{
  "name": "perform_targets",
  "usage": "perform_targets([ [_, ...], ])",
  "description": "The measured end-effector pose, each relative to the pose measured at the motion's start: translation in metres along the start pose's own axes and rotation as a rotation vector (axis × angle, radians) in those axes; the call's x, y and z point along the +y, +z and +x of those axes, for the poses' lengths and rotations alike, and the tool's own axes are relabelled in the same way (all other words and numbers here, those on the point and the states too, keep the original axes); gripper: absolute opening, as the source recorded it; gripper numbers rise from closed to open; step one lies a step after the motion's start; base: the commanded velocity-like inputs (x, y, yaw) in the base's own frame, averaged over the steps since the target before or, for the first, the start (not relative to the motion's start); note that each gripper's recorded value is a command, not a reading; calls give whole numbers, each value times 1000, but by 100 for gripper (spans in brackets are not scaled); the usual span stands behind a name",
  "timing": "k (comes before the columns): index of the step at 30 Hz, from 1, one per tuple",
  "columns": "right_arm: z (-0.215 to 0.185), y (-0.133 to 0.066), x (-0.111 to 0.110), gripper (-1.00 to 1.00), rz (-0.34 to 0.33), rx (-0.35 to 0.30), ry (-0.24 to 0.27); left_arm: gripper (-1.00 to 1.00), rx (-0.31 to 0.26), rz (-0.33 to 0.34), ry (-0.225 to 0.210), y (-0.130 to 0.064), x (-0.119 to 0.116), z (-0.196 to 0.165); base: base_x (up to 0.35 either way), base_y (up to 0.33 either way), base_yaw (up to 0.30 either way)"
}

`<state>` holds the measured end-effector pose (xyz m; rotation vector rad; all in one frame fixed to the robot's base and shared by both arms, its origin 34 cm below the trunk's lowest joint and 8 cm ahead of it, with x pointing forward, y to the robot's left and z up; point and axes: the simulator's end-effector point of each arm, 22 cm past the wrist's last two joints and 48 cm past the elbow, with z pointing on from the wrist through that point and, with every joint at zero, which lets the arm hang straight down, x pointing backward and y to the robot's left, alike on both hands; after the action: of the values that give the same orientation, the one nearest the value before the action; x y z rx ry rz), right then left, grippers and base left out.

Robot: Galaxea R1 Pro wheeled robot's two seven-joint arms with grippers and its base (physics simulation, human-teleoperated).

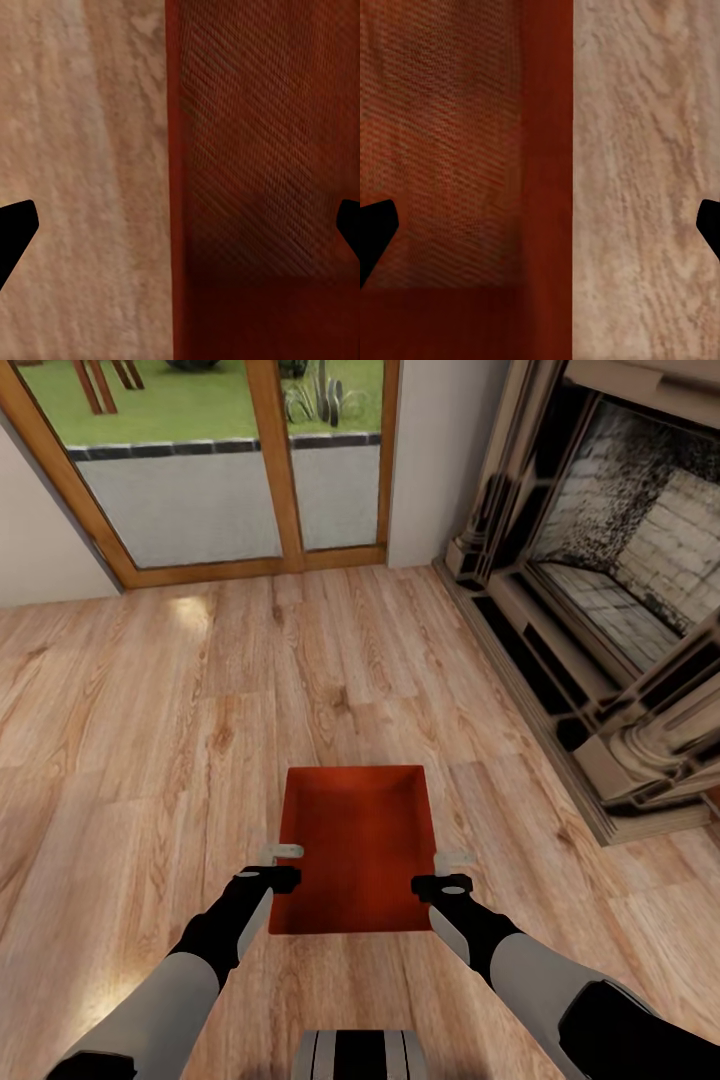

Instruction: Move the two storage containers from the living room to the garage. In the garage, place one container on the floor and stack the other container on top of it (either order is fine).

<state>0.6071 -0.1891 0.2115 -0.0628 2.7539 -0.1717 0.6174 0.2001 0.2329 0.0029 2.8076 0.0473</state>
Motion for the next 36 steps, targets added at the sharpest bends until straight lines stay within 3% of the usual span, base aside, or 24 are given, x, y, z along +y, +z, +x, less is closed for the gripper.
perform_targets([
  [16, 13, 18, 2, 100, 1, -1, 0, 100, -1, 3, -1, 19, -1, 11, 0, 0, 0],
  [36, 13, 19, -1, 100, 5, 0, -3, 100, -1, 8, -5, 19, -2, 11, 0, 0, 0],
])
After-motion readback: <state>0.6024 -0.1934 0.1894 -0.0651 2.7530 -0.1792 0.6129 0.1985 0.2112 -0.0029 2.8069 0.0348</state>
